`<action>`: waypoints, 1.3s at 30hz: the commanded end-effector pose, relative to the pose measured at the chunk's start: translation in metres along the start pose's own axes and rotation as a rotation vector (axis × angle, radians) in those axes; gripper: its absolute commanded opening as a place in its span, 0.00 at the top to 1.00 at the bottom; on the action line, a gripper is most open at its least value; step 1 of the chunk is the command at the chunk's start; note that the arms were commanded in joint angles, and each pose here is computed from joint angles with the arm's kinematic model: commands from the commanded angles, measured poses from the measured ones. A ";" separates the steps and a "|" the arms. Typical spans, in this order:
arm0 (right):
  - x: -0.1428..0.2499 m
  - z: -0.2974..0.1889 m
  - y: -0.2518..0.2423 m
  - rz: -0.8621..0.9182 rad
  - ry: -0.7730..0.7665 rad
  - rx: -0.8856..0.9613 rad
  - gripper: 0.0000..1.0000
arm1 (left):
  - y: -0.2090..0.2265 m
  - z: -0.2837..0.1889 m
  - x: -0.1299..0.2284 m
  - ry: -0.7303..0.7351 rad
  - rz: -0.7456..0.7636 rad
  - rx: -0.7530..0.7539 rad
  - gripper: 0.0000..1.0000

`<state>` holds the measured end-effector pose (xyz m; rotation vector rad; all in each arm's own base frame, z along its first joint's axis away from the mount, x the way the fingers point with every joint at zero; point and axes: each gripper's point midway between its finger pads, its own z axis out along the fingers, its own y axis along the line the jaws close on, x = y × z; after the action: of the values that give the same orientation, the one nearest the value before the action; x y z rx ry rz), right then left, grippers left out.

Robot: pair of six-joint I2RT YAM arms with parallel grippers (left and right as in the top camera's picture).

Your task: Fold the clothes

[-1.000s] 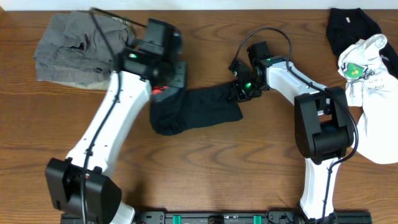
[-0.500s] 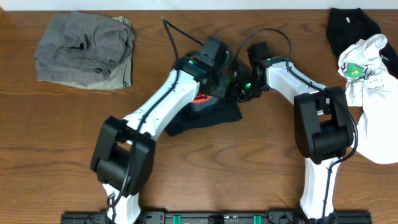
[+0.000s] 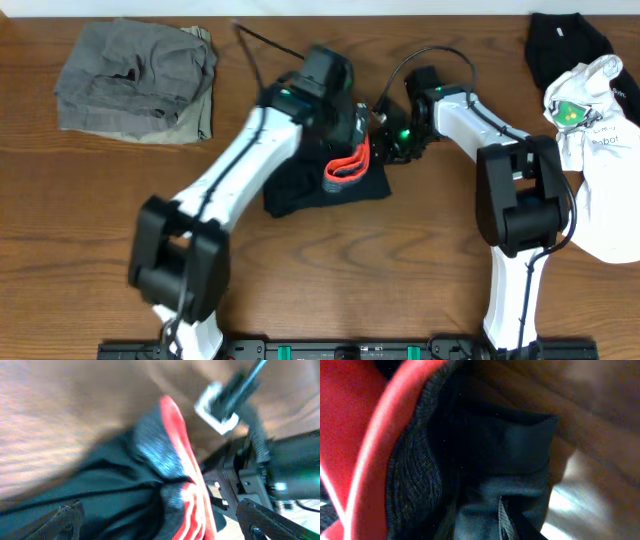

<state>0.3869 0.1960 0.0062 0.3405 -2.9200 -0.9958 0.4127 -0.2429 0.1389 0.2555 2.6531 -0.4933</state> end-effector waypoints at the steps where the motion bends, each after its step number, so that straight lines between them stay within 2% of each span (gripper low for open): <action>1: -0.001 -0.009 -0.035 0.048 0.025 0.102 0.71 | 0.005 -0.066 -0.038 -0.169 -0.027 0.023 0.02; 7: -0.019 -0.072 -0.018 0.068 -0.042 0.110 0.66 | 0.042 -0.139 -0.061 -0.326 -0.097 -0.008 0.02; 11: -0.024 -0.104 0.003 0.039 -0.094 0.113 0.57 | 0.069 -0.160 -0.057 -0.340 -0.137 -0.060 0.02; 16: -0.016 -0.101 0.033 -0.015 -0.073 0.109 0.37 | 0.094 -0.158 -0.041 -0.272 -0.156 -0.130 0.02; 19: -0.002 -0.083 0.046 -0.030 -0.006 0.135 0.21 | 0.109 -0.159 -0.033 -0.248 -0.175 -0.201 0.02; 22: 0.009 -0.067 0.056 -0.027 0.043 0.174 0.01 | 0.116 -0.159 -0.027 -0.223 -0.164 -0.226 0.02; 31: 0.027 -0.043 0.073 -0.058 0.111 0.240 0.02 | 0.124 -0.160 -0.017 -0.185 -0.165 -0.243 0.02; 33: 0.031 -0.043 0.072 -0.050 0.123 0.244 0.15 | 0.124 -0.160 -0.016 -0.177 -0.159 -0.244 0.02; 34: 0.033 -0.044 0.068 -0.044 0.132 0.264 0.27 | 0.124 -0.160 -0.015 -0.172 -0.156 -0.246 0.02; 39: 0.045 -0.048 0.045 0.001 0.169 0.385 0.67 | 0.124 -0.159 -0.013 -0.166 -0.155 -0.246 0.02</action>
<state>0.3414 0.2087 0.0784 0.4558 -2.9189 -0.5127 0.3932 -0.0727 0.2408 -0.0856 2.5523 -0.2443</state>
